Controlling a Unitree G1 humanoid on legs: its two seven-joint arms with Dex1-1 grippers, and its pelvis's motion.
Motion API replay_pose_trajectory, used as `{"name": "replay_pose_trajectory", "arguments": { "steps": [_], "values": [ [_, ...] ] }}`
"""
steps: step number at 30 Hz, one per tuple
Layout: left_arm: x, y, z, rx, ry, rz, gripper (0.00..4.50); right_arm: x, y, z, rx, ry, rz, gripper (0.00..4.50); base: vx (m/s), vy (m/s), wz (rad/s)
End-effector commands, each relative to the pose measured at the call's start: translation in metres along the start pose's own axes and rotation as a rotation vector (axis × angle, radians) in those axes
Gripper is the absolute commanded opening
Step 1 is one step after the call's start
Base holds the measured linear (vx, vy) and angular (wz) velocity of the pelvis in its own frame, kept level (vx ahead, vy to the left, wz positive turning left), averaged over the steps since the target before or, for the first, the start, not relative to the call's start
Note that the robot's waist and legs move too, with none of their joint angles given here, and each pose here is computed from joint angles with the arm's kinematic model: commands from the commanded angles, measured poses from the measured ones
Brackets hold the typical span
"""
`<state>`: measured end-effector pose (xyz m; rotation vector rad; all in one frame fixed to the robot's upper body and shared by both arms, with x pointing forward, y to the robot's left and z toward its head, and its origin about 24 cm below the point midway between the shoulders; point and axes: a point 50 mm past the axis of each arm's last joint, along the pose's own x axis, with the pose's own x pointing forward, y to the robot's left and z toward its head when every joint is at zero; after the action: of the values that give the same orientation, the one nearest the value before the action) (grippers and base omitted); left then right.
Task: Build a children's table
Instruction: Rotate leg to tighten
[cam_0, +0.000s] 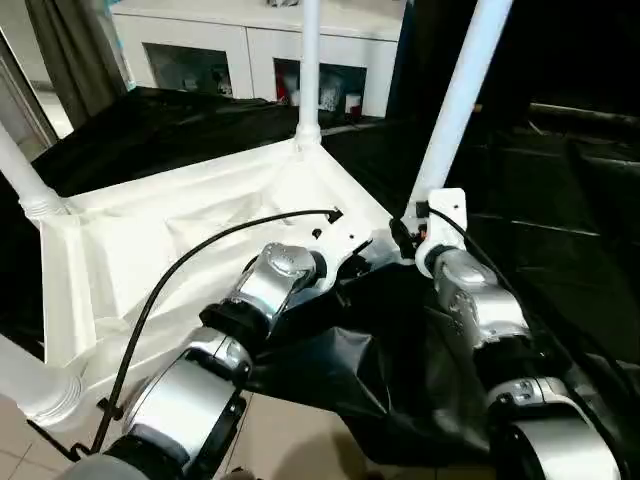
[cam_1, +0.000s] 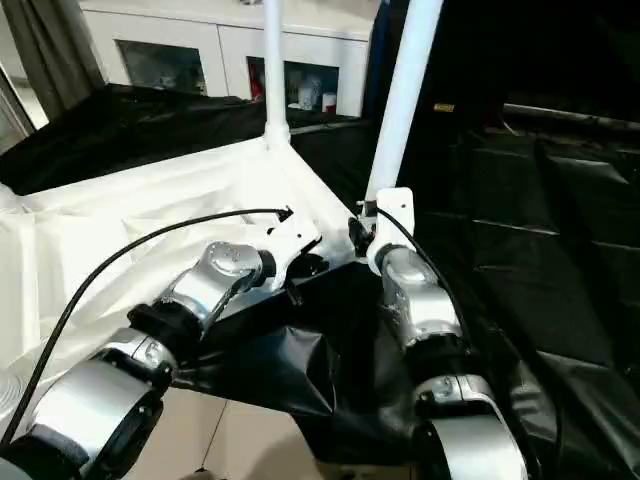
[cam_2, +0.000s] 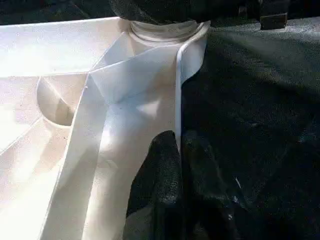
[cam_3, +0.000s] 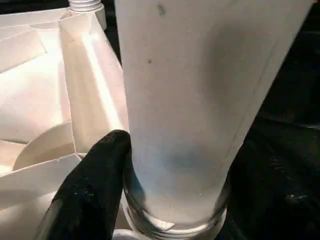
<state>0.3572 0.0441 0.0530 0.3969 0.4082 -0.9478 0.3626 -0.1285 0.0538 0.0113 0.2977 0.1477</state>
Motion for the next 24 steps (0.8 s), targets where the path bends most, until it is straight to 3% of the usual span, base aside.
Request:
{"name": "replay_pose_trajectory", "arguments": {
  "steps": [1,3,5,10,14,16,18,20,24],
  "values": [
    [-0.004,0.013,0.029,0.048,-0.095,0.090,0.00,0.002,0.031,-0.017,0.070,0.070,0.105,2.98,0.000,0.000,0.00],
    [-0.004,0.012,0.028,0.050,-0.096,0.083,0.00,0.003,0.032,-0.015,0.074,0.058,0.113,3.35,0.000,0.000,0.00],
    [-0.004,0.013,0.027,0.052,-0.105,0.075,0.00,0.003,0.032,-0.013,0.076,0.041,0.120,3.42,0.000,0.000,0.00],
    [-0.009,0.012,0.024,0.085,-0.133,0.008,0.00,-0.001,0.020,0.003,0.039,-0.056,0.195,3.87,0.000,0.000,0.00],
    [-0.012,0.011,0.021,0.103,-0.148,-0.048,0.00,-0.009,0.012,0.009,-0.032,-0.084,0.280,4.30,0.000,0.000,0.00],
    [-0.016,0.011,0.017,0.128,-0.158,-0.085,0.00,-0.018,0.003,0.011,-0.116,-0.086,0.352,4.47,0.000,0.000,0.00],
    [-0.021,0.009,0.014,0.153,-0.176,-0.150,0.00,-0.031,-0.011,0.013,-0.204,-0.065,0.429,4.47,0.000,0.000,0.00],
    [-0.022,0.009,0.014,0.155,-0.177,-0.154,0.00,-0.031,-0.012,0.013,-0.208,-0.063,0.432,4.47,0.000,0.000,0.00],
    [-0.034,0.001,0.006,0.213,-0.191,-0.325,0.00,-0.053,-0.037,0.015,-0.327,-0.005,0.542,4.47,0.000,0.000,0.00]
  ]
}}
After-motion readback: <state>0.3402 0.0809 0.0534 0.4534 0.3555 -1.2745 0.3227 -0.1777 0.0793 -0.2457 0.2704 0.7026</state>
